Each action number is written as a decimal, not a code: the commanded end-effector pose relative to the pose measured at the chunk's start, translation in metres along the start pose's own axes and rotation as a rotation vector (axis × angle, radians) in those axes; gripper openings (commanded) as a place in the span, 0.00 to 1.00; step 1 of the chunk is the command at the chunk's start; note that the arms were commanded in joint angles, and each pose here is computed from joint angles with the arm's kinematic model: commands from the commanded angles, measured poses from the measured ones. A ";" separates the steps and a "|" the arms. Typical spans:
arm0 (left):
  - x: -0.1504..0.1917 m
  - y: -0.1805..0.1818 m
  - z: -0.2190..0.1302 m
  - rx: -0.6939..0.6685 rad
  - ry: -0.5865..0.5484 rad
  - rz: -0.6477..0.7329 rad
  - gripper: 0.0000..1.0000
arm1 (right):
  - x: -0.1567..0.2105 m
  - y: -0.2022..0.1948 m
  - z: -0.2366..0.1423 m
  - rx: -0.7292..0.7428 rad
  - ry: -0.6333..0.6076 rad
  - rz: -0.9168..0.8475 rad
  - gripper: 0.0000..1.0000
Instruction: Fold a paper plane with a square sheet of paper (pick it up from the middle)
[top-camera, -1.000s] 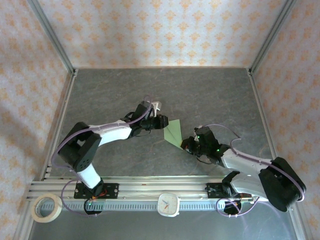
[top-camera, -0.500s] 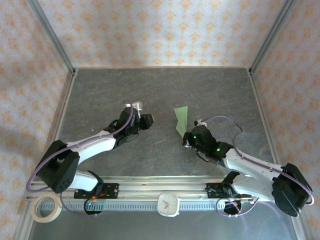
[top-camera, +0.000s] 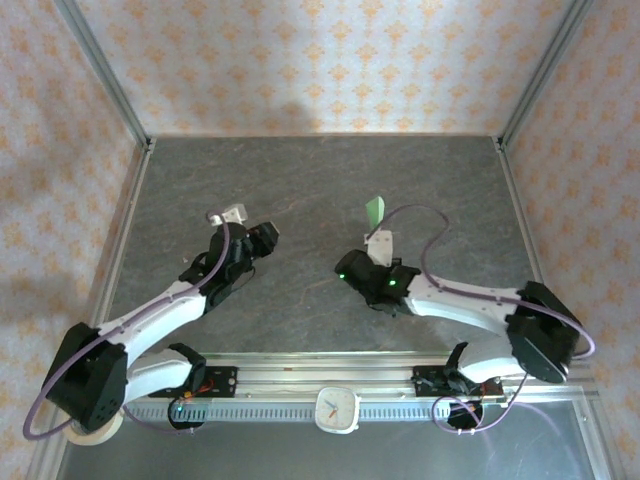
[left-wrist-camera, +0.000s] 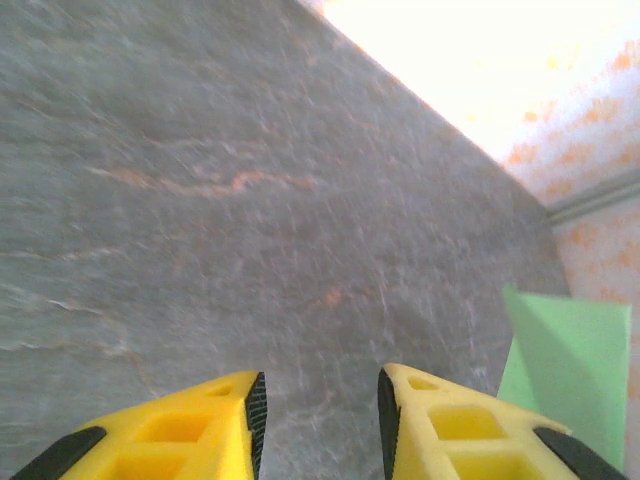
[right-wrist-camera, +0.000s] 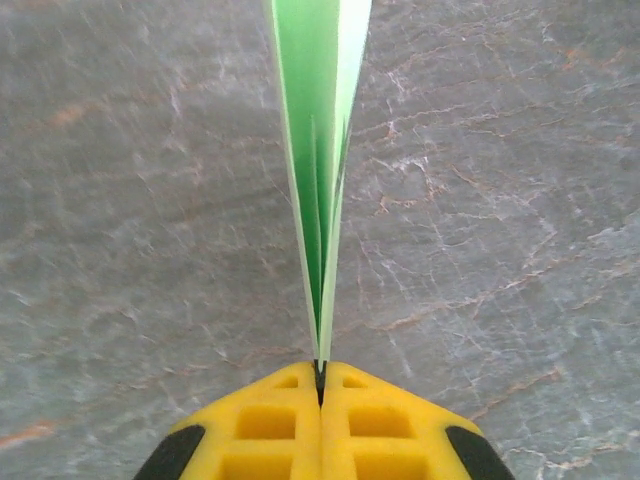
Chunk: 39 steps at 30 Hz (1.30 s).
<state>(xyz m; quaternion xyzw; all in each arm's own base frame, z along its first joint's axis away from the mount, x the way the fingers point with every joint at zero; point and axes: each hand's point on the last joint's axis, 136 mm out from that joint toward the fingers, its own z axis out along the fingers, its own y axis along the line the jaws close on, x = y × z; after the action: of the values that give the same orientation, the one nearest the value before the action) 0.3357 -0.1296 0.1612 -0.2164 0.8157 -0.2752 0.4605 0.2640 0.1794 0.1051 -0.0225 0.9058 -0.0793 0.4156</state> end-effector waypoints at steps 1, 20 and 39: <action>-0.013 0.034 -0.012 -0.126 -0.076 -0.037 0.40 | 0.004 -0.004 0.001 0.118 -0.017 -0.176 0.00; -0.017 0.049 -0.038 -0.104 -0.119 -0.071 0.51 | 0.003 0.105 -0.026 -0.603 0.211 0.096 0.49; 0.026 0.003 -0.004 0.118 0.160 -0.058 0.28 | 0.042 0.079 0.054 -0.773 0.582 0.567 0.03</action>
<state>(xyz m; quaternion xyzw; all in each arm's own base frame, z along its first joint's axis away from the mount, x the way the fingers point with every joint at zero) 0.3094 -0.1326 0.1189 -0.2057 0.8433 -0.3187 0.3808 0.2741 0.2410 0.0253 0.0927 0.9211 0.3585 0.1200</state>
